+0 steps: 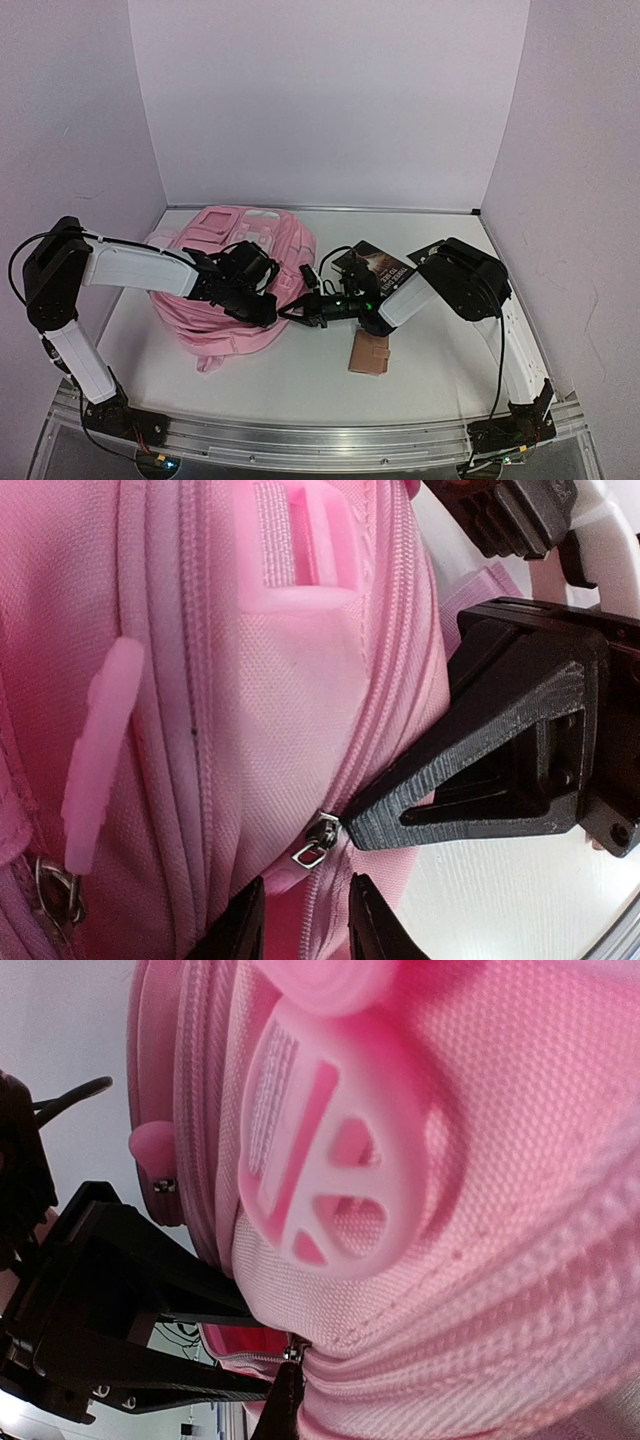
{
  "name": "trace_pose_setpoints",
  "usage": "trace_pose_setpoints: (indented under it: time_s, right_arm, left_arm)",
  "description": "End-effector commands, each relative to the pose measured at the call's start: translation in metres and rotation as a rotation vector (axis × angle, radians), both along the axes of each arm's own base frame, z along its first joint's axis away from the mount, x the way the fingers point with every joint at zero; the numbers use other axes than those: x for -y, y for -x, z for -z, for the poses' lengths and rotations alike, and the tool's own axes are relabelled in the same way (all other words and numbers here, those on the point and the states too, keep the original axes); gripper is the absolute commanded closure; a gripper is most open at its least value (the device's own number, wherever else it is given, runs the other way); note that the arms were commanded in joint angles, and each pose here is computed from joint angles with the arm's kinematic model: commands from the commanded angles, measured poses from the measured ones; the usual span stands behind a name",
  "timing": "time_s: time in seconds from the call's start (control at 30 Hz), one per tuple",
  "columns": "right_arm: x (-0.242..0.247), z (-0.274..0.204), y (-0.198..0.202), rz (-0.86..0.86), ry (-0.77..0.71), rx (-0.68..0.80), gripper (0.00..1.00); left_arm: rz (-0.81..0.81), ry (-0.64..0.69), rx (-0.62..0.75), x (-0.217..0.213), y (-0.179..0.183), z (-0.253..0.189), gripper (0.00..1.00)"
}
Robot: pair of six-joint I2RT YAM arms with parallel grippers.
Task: Pack the student bag
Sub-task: Zip the student bag at the center of the board.
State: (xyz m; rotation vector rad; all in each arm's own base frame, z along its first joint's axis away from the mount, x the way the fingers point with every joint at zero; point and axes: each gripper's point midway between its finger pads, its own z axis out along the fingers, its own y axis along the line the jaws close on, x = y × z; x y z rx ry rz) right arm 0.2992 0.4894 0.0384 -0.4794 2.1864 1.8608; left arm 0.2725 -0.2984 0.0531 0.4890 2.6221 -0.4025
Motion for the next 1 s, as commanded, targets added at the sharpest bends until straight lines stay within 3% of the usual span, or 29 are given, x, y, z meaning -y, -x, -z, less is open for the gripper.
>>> trace_pose_setpoints:
  time_s: [0.0, 0.27, 0.4, 0.53, 0.8, 0.83, 0.97]
  right_arm:
    - [0.002, 0.015, 0.039, -0.123, 0.039, -0.046, 1.00]
    - [0.003, 0.015, 0.040, -0.127, 0.038, -0.048, 1.00]
    - [0.002, 0.011, 0.039, -0.128, 0.032, -0.038, 1.00]
    - [0.001, 0.010, 0.038, -0.126, 0.030, -0.031, 1.00]
    - [0.004, 0.014, 0.023, -0.073, 0.043, -0.035, 1.00]
    - [0.005, 0.013, 0.019, -0.064, 0.042, -0.037, 0.97]
    - [0.007, 0.002, 0.003, -0.027, 0.025, -0.031, 0.69]
  left_arm:
    - [-0.074, -0.180, 0.052, -0.040, -0.028, 0.014, 0.70]
    - [-0.053, -0.279, 0.001, -0.048, -0.026, 0.049, 0.65]
    - [-0.033, -0.232, -0.030, -0.039, -0.020, 0.054, 0.78]
    - [-0.019, -0.135, -0.008, -0.021, -0.019, 0.025, 0.89]
    - [-0.022, -0.099, 0.063, -0.013, -0.024, -0.029, 1.00]
    - [-0.015, -0.105, 0.062, -0.012, -0.023, -0.031, 1.00]
    - [-0.002, -0.134, 0.060, -0.010, -0.017, -0.033, 1.00]
